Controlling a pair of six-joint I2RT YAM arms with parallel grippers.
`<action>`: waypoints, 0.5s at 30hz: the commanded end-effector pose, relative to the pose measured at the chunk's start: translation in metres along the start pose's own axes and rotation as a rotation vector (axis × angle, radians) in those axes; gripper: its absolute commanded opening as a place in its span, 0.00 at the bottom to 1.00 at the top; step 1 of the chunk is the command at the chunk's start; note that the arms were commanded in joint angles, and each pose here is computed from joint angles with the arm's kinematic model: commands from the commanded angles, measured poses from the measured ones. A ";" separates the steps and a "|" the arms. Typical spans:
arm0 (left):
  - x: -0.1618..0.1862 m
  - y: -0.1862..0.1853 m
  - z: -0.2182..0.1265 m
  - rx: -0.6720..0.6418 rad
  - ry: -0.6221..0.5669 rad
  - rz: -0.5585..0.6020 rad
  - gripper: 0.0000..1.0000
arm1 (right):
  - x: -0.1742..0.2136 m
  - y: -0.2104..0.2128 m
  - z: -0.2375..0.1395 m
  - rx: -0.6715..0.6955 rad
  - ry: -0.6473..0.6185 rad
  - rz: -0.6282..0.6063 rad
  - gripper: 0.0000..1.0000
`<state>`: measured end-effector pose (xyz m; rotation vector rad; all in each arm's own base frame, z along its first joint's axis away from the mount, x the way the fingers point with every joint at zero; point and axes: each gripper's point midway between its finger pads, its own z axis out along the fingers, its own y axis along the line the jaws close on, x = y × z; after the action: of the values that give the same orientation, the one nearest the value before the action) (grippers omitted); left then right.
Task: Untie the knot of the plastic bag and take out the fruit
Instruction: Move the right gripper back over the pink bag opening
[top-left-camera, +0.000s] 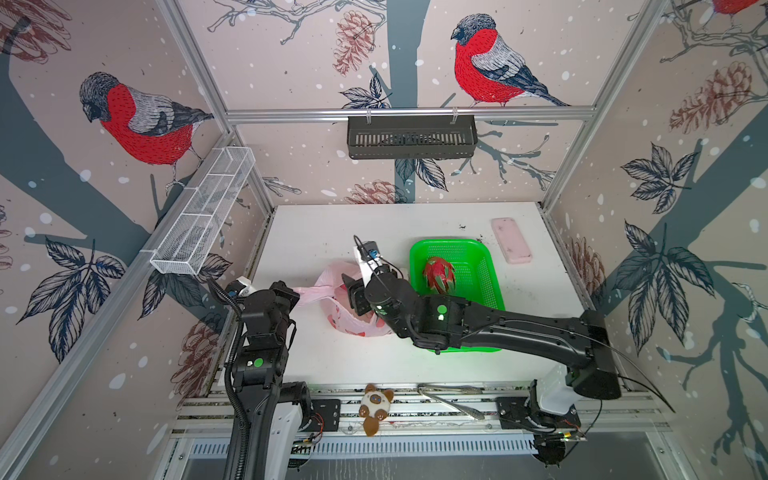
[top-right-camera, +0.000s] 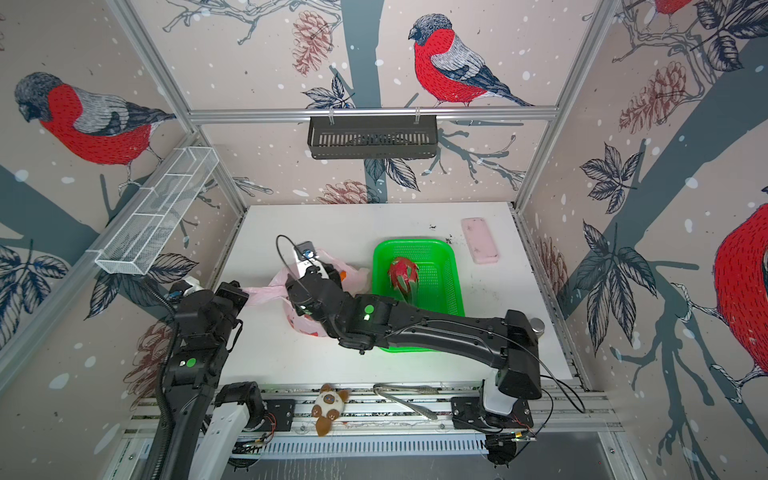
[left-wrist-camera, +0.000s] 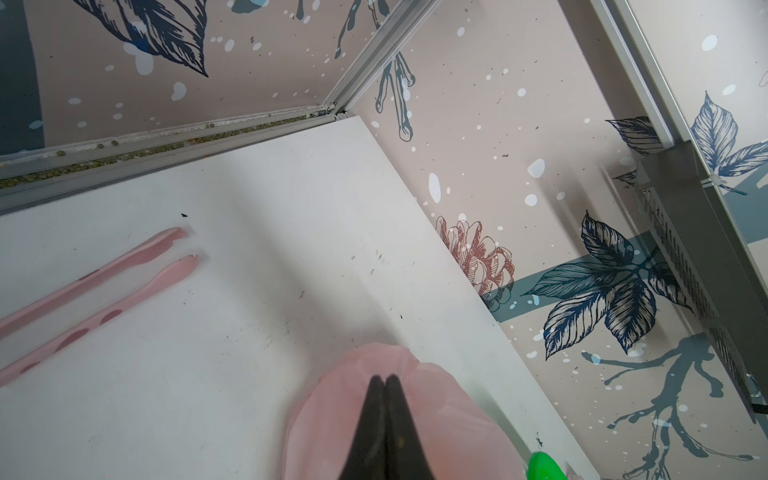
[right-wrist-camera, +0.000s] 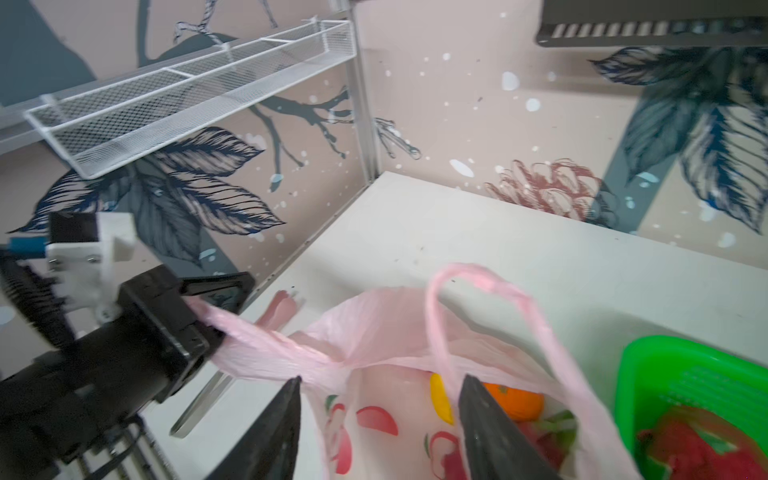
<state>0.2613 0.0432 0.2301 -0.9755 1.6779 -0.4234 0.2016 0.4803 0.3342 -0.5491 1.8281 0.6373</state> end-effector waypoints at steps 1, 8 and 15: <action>-0.009 -0.010 -0.002 0.034 -0.035 0.006 0.00 | 0.005 0.019 0.017 -0.059 0.019 -0.009 0.53; -0.003 -0.003 -0.001 0.020 -0.024 0.007 0.00 | 0.048 -0.023 0.059 0.049 0.133 0.060 0.42; 0.000 0.004 -0.001 0.005 -0.022 0.011 0.00 | 0.107 -0.062 0.073 0.125 0.309 0.067 0.39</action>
<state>0.2580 0.0430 0.2255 -0.9746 1.6765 -0.4227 0.2620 0.4807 0.2224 -0.5286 2.0944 0.5097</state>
